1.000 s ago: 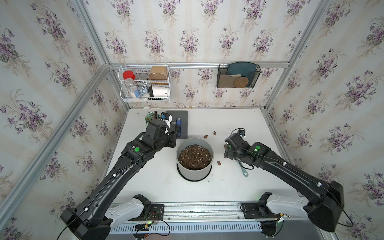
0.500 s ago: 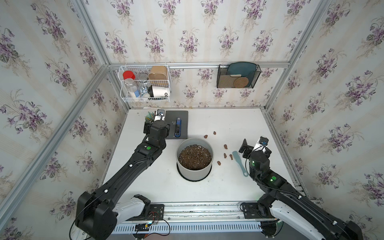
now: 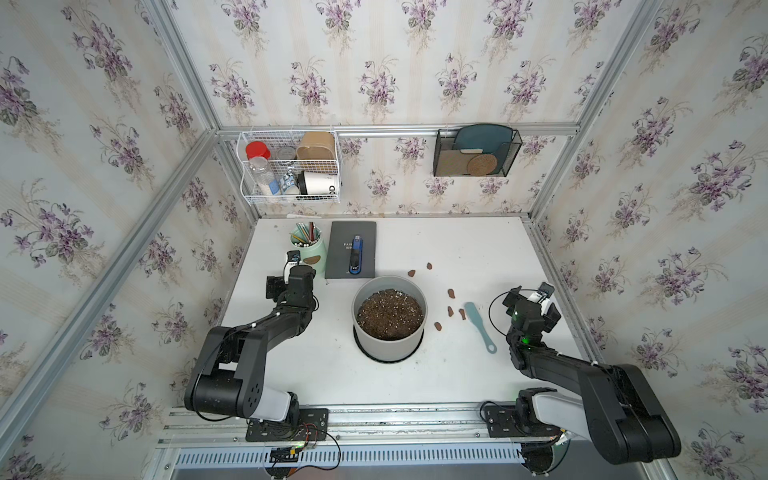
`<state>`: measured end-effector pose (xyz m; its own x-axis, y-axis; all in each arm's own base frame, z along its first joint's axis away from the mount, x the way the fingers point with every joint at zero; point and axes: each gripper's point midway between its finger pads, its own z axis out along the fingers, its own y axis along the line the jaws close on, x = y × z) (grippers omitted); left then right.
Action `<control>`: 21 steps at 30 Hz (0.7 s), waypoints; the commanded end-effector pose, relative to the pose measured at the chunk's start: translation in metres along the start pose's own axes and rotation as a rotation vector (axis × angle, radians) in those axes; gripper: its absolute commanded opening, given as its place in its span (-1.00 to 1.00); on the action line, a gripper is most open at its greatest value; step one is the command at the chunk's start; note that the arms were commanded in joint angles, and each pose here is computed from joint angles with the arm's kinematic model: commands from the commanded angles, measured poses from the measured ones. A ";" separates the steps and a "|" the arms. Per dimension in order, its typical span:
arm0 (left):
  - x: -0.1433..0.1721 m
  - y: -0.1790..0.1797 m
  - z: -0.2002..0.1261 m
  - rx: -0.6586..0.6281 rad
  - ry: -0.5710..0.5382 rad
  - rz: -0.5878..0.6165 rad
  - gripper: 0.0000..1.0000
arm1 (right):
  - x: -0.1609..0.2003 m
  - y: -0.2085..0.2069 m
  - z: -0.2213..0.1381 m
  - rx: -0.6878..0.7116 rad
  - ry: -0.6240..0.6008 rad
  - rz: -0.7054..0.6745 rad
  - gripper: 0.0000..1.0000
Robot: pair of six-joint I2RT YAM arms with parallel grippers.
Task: Scrub the dried mud off the ceramic pot
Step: Reset both arms
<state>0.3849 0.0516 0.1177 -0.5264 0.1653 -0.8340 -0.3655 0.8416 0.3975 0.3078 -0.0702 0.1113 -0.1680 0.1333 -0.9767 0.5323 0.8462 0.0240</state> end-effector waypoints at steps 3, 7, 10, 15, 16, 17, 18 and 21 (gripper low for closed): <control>-0.013 0.004 -0.006 -0.014 -0.170 -0.090 0.81 | -0.038 0.051 -0.019 -0.368 -0.254 0.052 1.00; -0.011 0.008 -0.017 0.001 -0.206 -0.121 0.83 | -0.015 0.068 0.012 -0.366 -0.093 0.010 1.00; -0.015 0.009 -0.022 0.033 -0.157 -0.170 0.83 | -0.019 0.076 0.017 -0.396 -0.101 -0.005 1.00; -0.013 0.001 -0.018 0.080 -0.147 -0.263 0.84 | -0.021 0.072 0.015 -0.383 -0.106 0.009 1.00; -0.014 -0.004 -0.017 0.104 -0.152 -0.256 0.84 | -0.023 0.072 0.014 -0.383 -0.124 0.010 1.00; -0.014 -0.012 -0.014 0.129 -0.156 -0.234 0.83 | -0.024 0.072 0.014 -0.384 -0.127 0.014 1.00; -0.010 -0.024 -0.010 0.182 -0.148 -0.211 0.84 | -0.023 0.072 0.015 -0.384 -0.116 0.013 1.00; -0.006 -0.041 -0.002 0.272 -0.117 -0.184 0.84 | -0.024 0.077 0.015 -0.403 -0.120 0.003 1.00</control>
<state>0.3882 0.0316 0.1037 -0.3936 0.0600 -0.9173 -0.3179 0.9274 0.1971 0.3623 -0.0208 0.1272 -0.0748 0.0979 -0.9924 0.1877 0.9788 0.0824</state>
